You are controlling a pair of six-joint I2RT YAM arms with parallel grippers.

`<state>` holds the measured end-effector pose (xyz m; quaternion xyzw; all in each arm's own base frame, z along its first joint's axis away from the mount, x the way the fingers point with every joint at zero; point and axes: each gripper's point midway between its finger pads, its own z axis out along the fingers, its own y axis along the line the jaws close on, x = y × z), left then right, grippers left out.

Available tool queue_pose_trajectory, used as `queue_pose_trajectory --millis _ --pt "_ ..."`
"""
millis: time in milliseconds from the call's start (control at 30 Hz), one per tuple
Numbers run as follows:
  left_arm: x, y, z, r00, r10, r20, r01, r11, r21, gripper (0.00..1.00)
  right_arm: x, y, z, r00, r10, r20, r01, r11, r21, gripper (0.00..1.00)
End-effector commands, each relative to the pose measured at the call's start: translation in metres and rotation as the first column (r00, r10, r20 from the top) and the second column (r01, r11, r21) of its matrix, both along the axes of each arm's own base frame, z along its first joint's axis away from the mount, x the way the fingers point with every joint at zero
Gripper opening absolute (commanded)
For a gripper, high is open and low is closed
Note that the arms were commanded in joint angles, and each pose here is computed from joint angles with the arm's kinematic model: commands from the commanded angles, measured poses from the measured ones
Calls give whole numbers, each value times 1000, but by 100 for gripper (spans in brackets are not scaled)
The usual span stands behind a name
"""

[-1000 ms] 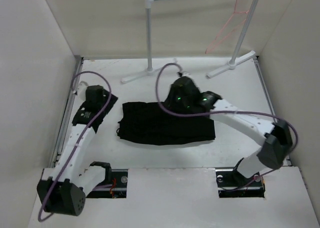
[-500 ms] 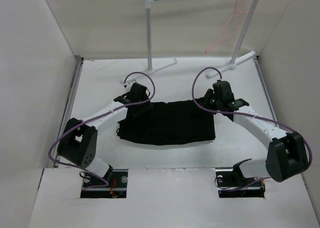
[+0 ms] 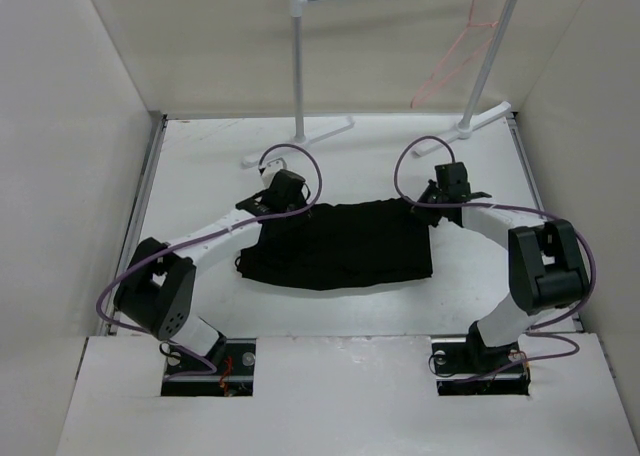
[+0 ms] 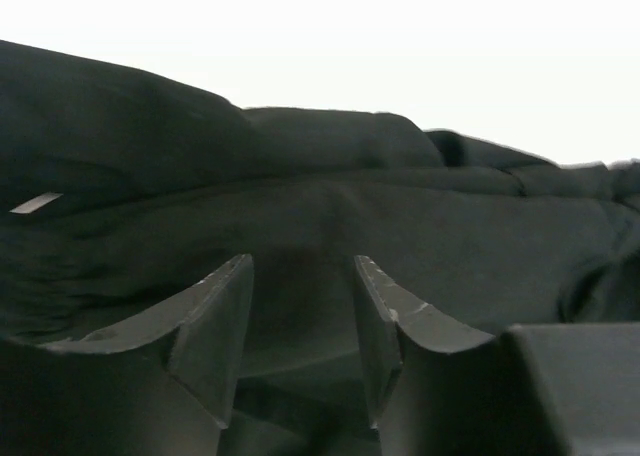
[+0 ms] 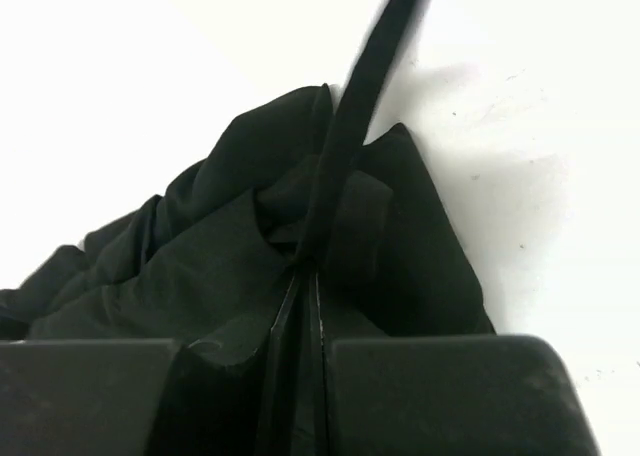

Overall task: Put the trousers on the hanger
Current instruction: Fold the trousers at the center of the board.

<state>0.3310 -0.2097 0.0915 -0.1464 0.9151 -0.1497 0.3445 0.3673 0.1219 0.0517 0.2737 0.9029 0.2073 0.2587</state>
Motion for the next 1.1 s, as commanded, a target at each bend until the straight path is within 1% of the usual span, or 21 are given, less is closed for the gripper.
queue_pose_trajectory --millis 0,67,100,167,200,267,300,400,433,467,533,600,667,733,867,1000,1067 --pt "14 26 44 983 98 156 -104 994 34 38 30 10 30 993 -27 114 20 998 64 14" --pt "12 19 65 979 70 192 -72 997 0 28 32 11 36 992 -58 116 48 995 90 15" --pt "8 9 70 981 30 190 -26 999 -24 25 33 11 40 990 -79 118 66 992 110 18" --pt "-4 -16 68 988 -65 142 78 993 -86 21 33 12 52 986 -86 140 68 989 128 31" --pt "-10 -27 63 988 -104 114 117 987 -113 20 31 12 61 984 -81 159 60 990 129 39" --pt "-20 -45 50 984 -166 69 175 975 -137 19 24 9 77 978 -74 194 51 991 123 48" --pt "-22 -50 42 982 -183 53 188 972 -138 20 15 6 86 975 -72 210 49 993 112 50" --pt "-21 -61 22 976 -217 11 216 964 -155 20 -9 -1 92 974 -65 216 45 995 94 52" --pt "-18 -63 17 975 -222 4 220 962 -162 20 -20 0 89 977 -57 208 39 995 90 51" --pt "-15 -65 12 975 -221 0 218 962 -163 20 -30 2 85 979 -48 200 30 995 92 47" --pt "-6 -64 6 979 -206 -1 203 967 -154 20 -52 12 74 984 -12 177 -4 996 94 34" --pt "9 -57 2 986 -169 4 168 975 -146 20 -70 25 55 990 38 135 -51 995 91 25" --pt "18 -54 -2 988 -153 5 152 978 -145 21 -82 32 37 994 71 85 -78 994 80 20" --pt "25 -47 -11 991 -133 -13 131 983 -132 21 -92 29 20 997 62 41 -65 996 66 17" --pt "35 -30 -34 995 -82 -52 77 992 -97 21 -117 15 -2 1000 -16 -20 17 998 62 14" --pt "43 -20 -39 997 -50 -51 45 995 -87 21 -150 1 -24 991 -73 -110 79 996 42 12" --pt "46 -19 -39 998 -42 -50 38 996 -86 21 -159 -5 -28 987 -99 -125 105 994 41 13"
